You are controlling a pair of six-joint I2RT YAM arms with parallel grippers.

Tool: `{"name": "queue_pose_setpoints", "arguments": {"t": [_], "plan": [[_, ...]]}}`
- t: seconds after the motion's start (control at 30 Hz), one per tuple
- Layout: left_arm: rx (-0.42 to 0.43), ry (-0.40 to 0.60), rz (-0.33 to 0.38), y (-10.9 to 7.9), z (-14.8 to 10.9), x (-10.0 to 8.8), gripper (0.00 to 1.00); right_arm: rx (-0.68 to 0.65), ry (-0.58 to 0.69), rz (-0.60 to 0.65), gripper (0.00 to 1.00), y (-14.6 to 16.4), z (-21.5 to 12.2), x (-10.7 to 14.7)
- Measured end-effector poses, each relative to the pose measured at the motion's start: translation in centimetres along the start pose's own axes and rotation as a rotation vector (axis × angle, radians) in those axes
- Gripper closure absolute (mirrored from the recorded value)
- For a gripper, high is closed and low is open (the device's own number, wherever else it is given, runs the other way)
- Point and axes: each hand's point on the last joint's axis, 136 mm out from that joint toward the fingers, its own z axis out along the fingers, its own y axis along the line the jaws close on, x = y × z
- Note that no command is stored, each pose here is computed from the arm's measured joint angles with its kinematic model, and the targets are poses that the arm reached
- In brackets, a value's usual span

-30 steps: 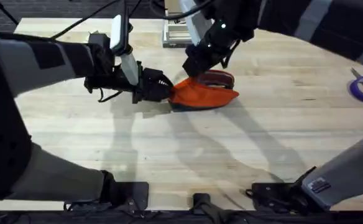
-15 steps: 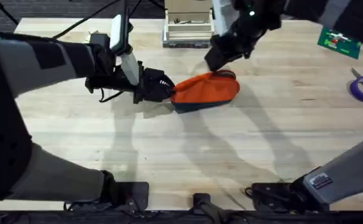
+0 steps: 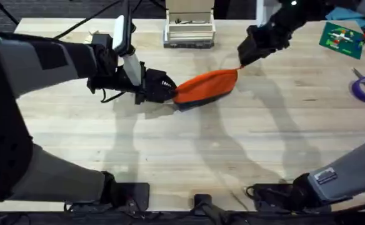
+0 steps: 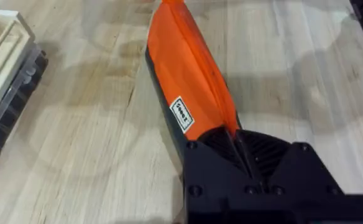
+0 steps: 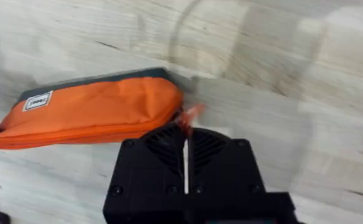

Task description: Unzip the bag, pick up the pens from the table one at a time and place them inside, then zip the bag closed.

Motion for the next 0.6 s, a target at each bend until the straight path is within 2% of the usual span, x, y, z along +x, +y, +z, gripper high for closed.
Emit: {"name": "queue_pose_setpoints", "arguments": {"t": [0.13,0.33,0.6], "plan": [[0.001,0.003,-0.004,0.0,0.0,0.1,0.958,0.021,0.012,0.075,0.968,-3.0,-0.4,0.5],[-0.01,0.025,-0.021,0.1,-0.3,0.6,0.958,0.152,0.001,0.17,0.968,-8.7,-1.3,1.0],[-0.009,0.027,-0.023,0.0,-0.3,0.7,0.958,0.184,0.035,0.181,0.968,-9.8,-0.8,2.3]]}}
